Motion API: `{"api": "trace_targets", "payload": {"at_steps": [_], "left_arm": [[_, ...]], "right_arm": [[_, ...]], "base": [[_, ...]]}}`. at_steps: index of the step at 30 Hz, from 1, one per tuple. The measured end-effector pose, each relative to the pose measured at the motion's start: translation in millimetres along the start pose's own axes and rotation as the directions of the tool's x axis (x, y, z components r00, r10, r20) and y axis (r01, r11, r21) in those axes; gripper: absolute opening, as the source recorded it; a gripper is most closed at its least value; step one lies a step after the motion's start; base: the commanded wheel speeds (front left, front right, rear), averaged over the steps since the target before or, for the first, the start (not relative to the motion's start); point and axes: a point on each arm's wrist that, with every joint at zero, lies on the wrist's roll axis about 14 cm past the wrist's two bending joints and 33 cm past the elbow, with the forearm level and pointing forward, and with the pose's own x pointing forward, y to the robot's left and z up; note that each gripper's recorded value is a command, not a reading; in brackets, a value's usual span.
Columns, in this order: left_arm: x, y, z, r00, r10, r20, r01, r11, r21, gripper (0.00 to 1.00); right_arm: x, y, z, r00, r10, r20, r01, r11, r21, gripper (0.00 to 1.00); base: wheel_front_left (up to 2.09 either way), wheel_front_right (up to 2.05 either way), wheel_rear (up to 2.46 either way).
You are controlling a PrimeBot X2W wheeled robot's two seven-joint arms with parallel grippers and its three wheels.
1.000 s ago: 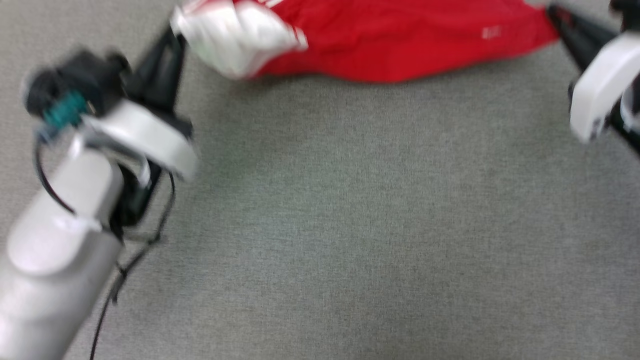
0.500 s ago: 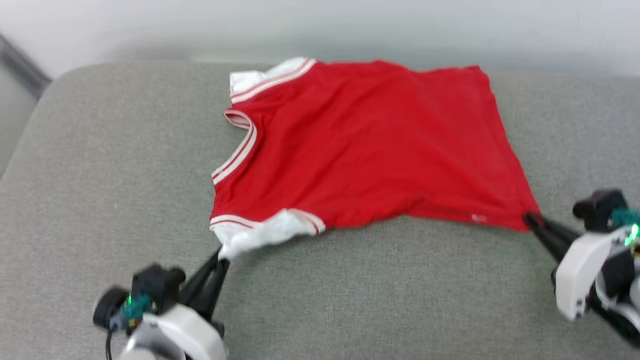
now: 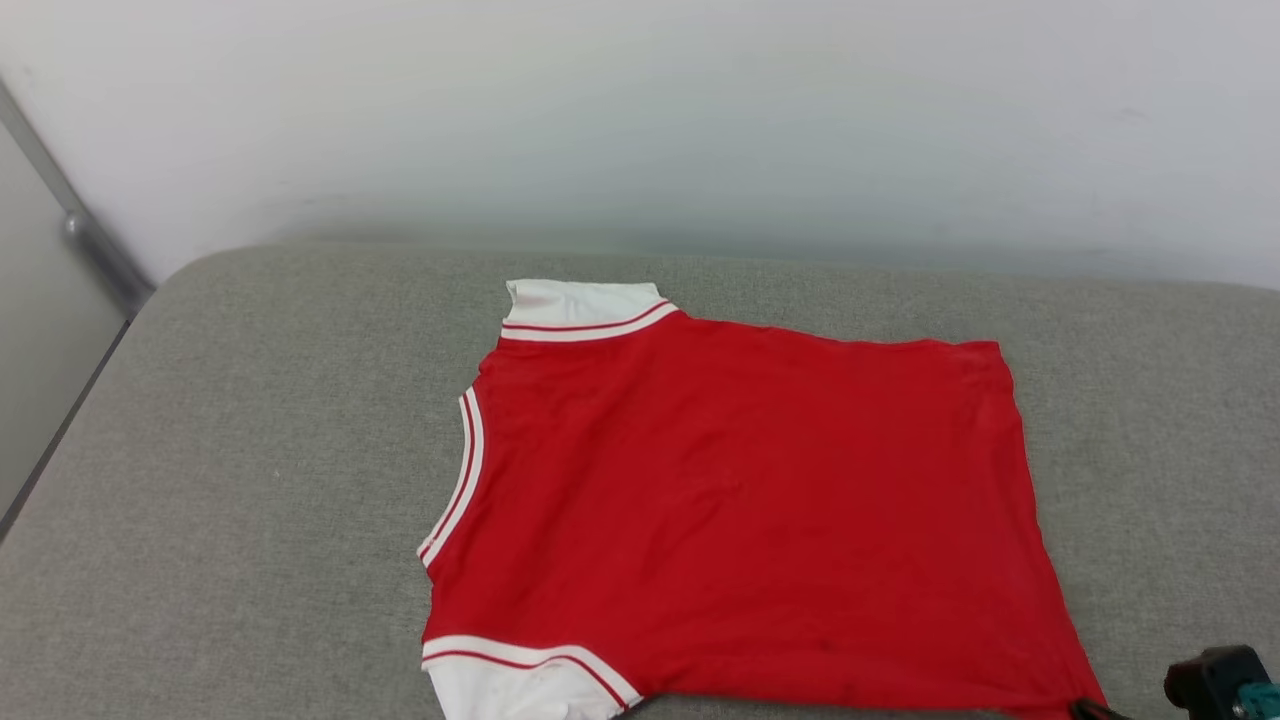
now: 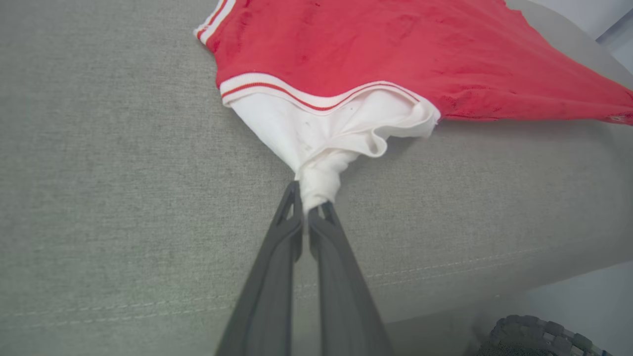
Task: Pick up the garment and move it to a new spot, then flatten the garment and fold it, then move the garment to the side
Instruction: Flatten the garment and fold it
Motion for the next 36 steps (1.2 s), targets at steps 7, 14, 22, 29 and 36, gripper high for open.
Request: {"api": "trace_targets", "payload": {"at_steps": [7,14,22,29,36], "left_arm": [[-16,-6,-12,0.999,0.006,-0.035,-0.008,0.998,-0.056,0.0],[-6,1,7,1.0,0.005,0.02,-0.005,1.0,0.023,0.0],[36,9,70,0.988,-0.073,0.133,0.047,0.98,0.193,0.0],[85,11,117,0.975,-0.132,0.177,0.075,0.951,0.299,0.0],[136,23,129,0.978,-0.148,0.151,0.089,0.936,0.341,0.0]], "right_arm": [[-21,0,-26,0.998,-0.033,-0.06,0.035,0.999,0.028,0.0],[-19,1,-19,0.998,-0.042,-0.047,0.044,0.998,0.054,0.0],[0,-13,20,0.997,-0.062,0.037,0.06,0.997,0.042,0.0],[26,-29,53,0.995,-0.066,0.08,0.064,0.998,0.028,0.0],[56,-45,67,0.996,-0.064,0.064,0.063,0.998,0.008,0.0]], "base": [[0.0,0.0,0.0],[0.0,0.0,0.0],[0.0,0.0,0.0],[0.0,0.0,0.0],[0.0,0.0,0.0]]}}
